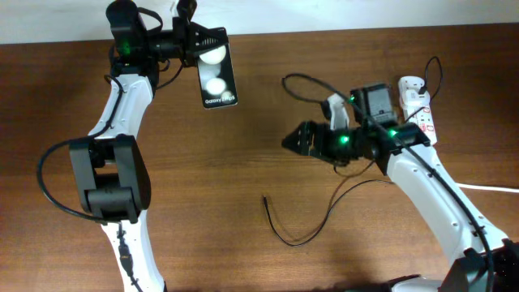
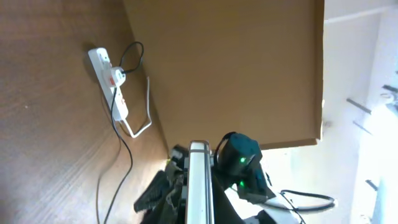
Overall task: Plug charger to phone and switch on socket
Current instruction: 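Lower the right gripper onto the black USB-C cable and grasp it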
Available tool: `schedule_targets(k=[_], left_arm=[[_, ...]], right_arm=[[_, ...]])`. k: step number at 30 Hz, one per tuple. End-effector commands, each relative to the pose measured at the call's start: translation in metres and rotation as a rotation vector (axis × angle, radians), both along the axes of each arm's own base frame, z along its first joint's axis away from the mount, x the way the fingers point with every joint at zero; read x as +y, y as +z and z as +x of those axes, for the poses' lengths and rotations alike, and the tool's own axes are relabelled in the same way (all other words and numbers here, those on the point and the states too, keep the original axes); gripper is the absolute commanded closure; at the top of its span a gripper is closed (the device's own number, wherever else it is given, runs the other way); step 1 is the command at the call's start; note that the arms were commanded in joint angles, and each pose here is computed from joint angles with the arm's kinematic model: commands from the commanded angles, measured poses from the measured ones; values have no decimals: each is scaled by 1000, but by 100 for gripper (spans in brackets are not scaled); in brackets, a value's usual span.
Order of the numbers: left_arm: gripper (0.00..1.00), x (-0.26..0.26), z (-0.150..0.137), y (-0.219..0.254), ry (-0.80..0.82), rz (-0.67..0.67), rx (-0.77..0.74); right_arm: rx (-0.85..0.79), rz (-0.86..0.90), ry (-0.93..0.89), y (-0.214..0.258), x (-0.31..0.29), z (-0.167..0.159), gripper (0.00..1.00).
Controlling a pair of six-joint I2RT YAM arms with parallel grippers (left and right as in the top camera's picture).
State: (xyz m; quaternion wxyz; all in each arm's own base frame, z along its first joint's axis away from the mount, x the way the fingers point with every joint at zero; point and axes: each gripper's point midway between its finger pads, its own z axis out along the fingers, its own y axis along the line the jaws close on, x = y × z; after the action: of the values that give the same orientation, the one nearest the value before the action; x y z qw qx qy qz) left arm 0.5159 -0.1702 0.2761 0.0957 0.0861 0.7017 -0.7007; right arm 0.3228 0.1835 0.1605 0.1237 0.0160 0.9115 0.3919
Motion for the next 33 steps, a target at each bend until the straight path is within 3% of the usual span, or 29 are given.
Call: schedule_targets(k=[1,5,10,20,22,25,33], left_arm=[[100,3,-3,11,-7,1,-90],[100,4,-3,11,-6,2,-94],[100,4,-2,11,-3,2,-113],[100,7,3,11,29,2,-113],[100,7,5,11,40,2,-113],[100,10,8,11,57,2,-113],[100,31,28,11,179,4,-101]], right_arm=[[-24,-239,109,-26,6,-27,1],[29,-533,154,-53,15,-73,1],[29,-617,168,-61,35,-102,1],[78,-753,205,-126,38,-88,0],[94,-767,231,-142,40,-87,6],[87,-762,230,-141,42,-86,11],[63,-753,244,-140,59,-96,11]])
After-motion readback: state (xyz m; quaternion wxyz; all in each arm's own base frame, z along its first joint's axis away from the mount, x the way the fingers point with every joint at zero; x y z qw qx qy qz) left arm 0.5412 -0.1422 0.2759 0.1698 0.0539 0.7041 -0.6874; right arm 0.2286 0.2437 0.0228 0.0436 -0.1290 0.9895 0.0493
